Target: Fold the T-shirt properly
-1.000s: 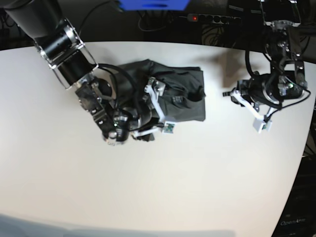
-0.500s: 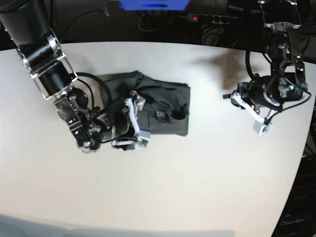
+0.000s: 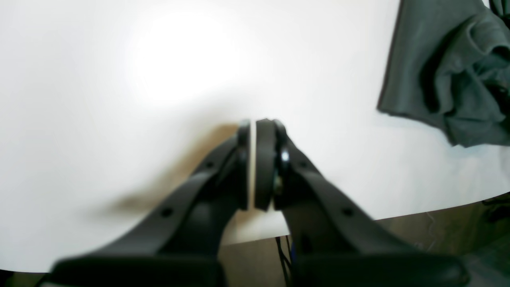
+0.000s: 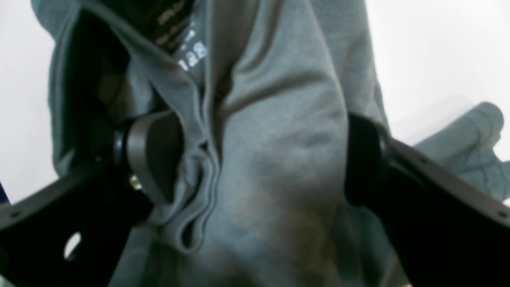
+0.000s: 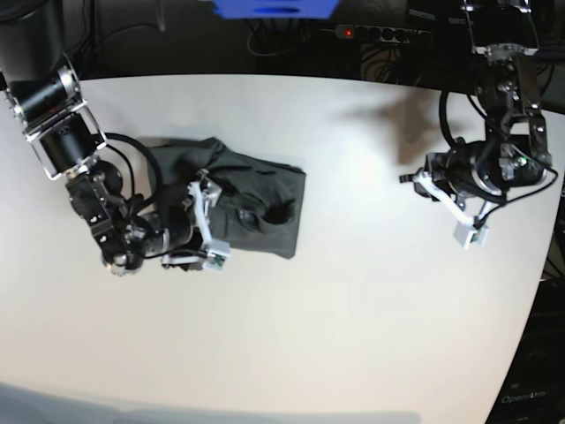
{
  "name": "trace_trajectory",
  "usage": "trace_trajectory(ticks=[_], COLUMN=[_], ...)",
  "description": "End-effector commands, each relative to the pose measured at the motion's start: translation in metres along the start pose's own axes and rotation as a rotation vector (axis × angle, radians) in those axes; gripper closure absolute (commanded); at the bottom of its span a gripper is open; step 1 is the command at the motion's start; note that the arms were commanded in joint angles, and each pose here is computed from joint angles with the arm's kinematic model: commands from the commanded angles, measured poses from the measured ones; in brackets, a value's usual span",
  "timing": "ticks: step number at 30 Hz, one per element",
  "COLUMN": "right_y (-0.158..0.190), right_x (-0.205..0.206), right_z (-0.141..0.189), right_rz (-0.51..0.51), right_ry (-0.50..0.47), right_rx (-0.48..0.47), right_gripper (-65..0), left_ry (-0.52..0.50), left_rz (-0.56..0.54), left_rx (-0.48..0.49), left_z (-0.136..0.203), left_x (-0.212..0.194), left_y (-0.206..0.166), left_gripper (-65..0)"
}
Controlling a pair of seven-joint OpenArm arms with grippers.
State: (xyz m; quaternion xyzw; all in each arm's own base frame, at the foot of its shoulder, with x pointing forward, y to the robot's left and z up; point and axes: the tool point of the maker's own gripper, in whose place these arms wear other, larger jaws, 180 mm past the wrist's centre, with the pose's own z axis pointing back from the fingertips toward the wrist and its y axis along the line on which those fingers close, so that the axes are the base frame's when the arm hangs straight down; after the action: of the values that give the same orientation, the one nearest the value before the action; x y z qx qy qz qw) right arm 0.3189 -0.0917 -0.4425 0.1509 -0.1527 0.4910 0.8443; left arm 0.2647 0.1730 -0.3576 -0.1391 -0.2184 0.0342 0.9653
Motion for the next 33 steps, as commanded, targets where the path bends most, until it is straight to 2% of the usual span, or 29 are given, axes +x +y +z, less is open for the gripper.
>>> trace_trajectory(ticks=[1, 10, 11, 14, 20, 25, 29, 33], right_y=[-0.021, -0.025, -0.026, -0.022, -0.022, -0.035, -0.045, -0.042], right_x=[-0.064, -0.07, -0.068, -0.051, -0.026, -0.024, -0.006, 0.011], right_z=[0.009, 0.014, 0.015, 0.019, 0.032, 0.054, 0.077, 0.082], right_rz=[-0.006, -0.005, 0.001, 0.049, 0.12, 0.161, 0.216, 0.244], right_ry=[0.261, 0.273, 0.269, 0.234, 0.181, 0.226, 0.258, 0.271], right_rx=[-0.091, -0.103, -0.105, -0.117, -0.153, -0.211, -0.278, -0.3], right_gripper=[-54.0, -54.4, -55.6, -64.7, -65.0, -65.0, -65.0, -65.0], left_ry=[-0.041, -0.048, -0.041, -0.022, -0.011, -0.011, -0.018, -0.017], left_rz=[-0.015, -0.015, -0.01, 0.006, 0.013, 0.013, 0.013, -0.008], left_rx=[-0.003, -0.006, -0.005, -0.002, 0.002, 0.004, 0.0, -0.011], left_z=[0.006, 0.006, 0.004, -0.001, -0.003, -0.003, -0.003, -0.005], left_x=[0.014, 0.018, 0.016, 0.012, 0.01, 0.01, 0.013, 0.016], left_y=[-0.001, -0.002, -0.001, 0.003, 0.006, 0.007, 0.005, -0.002], left_gripper=[-2.4, -2.4, -2.4, -2.4, -2.4, -2.4, -2.4, -2.4])
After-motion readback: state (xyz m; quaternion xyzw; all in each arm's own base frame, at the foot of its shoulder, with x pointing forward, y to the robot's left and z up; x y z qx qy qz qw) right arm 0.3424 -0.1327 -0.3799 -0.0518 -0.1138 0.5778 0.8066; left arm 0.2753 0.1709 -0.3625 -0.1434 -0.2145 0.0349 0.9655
